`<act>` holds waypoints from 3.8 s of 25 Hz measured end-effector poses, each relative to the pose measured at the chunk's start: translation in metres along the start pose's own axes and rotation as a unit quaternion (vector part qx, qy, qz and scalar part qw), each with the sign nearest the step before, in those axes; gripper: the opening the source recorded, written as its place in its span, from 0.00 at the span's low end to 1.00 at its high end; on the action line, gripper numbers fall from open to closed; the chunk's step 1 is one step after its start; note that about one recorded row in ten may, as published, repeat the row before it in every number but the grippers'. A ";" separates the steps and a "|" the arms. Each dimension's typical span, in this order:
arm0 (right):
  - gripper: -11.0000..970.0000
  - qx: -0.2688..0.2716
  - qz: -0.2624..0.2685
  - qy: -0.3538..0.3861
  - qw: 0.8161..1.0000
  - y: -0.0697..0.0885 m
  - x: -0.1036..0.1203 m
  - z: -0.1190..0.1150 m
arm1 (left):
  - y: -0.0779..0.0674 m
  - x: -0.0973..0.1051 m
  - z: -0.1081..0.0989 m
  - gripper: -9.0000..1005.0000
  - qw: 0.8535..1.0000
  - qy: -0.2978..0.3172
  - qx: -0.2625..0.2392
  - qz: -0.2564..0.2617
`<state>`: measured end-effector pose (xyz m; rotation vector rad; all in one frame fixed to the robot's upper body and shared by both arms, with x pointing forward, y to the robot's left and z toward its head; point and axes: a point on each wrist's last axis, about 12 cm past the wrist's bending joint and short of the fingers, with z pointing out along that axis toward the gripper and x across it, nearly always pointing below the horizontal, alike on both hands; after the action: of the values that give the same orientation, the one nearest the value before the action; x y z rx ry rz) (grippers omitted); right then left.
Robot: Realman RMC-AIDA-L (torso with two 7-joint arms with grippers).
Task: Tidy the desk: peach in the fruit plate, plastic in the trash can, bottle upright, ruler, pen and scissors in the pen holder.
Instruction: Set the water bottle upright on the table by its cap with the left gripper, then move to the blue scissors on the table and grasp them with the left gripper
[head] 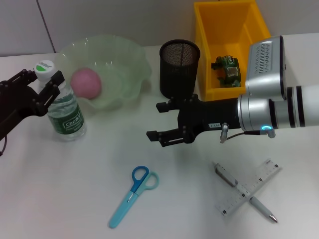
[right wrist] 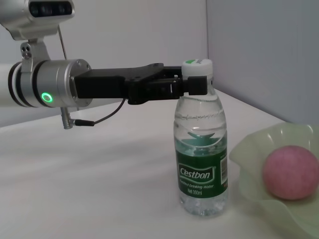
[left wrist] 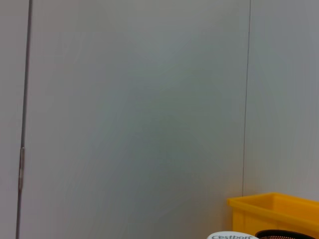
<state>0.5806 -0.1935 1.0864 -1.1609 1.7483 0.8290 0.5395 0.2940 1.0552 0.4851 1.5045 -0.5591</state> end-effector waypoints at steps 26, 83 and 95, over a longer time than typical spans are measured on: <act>0.85 0.001 -0.004 -0.002 1.000 -0.002 -0.004 0.001 | 0.001 -0.002 0.000 0.69 1.000 -0.008 -0.006 -0.007; 0.85 -0.069 -0.043 0.126 0.989 -0.011 -0.003 -0.082 | -0.077 -0.120 0.089 0.81 0.804 0.568 0.131 -0.114; 0.85 -0.058 -0.070 0.134 0.987 -0.018 -0.008 -0.094 | -0.108 -0.102 0.115 0.81 0.785 0.603 0.111 -0.086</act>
<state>0.5717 -0.2777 1.1316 -1.5134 1.8261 0.7245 0.5640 0.1430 1.1642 1.0036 2.7494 -0.5904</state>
